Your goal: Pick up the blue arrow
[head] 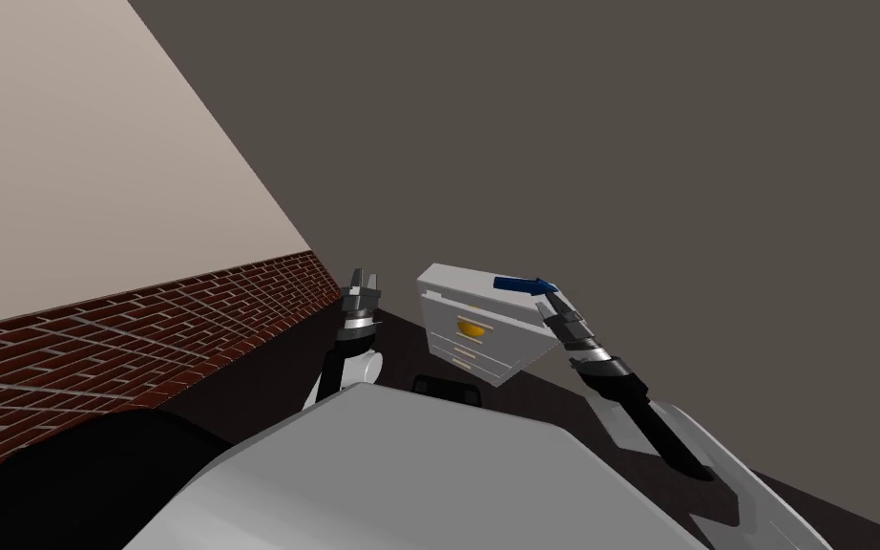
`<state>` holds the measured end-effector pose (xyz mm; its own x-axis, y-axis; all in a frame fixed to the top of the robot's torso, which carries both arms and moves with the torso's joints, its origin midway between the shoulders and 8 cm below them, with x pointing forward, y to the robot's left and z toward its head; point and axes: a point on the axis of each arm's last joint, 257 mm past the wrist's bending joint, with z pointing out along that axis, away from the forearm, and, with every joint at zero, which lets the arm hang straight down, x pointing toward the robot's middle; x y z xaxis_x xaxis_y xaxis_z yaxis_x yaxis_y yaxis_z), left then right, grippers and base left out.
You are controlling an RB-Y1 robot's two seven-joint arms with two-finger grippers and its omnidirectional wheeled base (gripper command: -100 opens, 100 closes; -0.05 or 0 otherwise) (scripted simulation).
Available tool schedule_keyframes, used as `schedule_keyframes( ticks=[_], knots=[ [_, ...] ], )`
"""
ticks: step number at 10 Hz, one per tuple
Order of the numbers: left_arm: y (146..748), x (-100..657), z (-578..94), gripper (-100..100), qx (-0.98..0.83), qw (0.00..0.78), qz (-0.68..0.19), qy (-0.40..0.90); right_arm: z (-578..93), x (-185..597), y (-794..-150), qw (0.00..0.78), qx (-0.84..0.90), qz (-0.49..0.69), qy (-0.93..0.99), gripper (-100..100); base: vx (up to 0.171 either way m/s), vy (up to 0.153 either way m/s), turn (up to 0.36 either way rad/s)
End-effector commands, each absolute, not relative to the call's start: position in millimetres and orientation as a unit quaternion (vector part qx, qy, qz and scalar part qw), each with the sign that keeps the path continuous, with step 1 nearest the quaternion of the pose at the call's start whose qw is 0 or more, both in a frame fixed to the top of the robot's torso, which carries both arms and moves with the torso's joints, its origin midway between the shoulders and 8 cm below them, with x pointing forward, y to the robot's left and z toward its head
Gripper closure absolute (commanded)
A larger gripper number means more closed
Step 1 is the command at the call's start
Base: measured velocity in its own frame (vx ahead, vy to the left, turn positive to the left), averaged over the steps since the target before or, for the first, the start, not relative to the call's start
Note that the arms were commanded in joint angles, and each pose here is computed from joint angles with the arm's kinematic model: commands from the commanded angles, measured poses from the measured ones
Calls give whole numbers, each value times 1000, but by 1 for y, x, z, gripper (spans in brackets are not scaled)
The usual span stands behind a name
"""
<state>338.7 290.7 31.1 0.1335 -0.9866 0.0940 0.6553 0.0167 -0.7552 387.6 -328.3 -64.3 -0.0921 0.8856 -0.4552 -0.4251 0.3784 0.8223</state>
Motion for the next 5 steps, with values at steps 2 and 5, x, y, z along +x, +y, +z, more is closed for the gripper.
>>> schedule_keyframes(
  ticks=[2, 5],
  knots=[
    [291, 339, 31, 0, -342, 671, -612, 242, -67, 389, -338, 633, 201, 501, 555, -100, 3, -1, -46],
    [291, 339, 31, 0, -342, 671, -612, 242, -67, 391, -347, 627, 178, 487, 582, -100, 5, -1, -48]
  ],
)
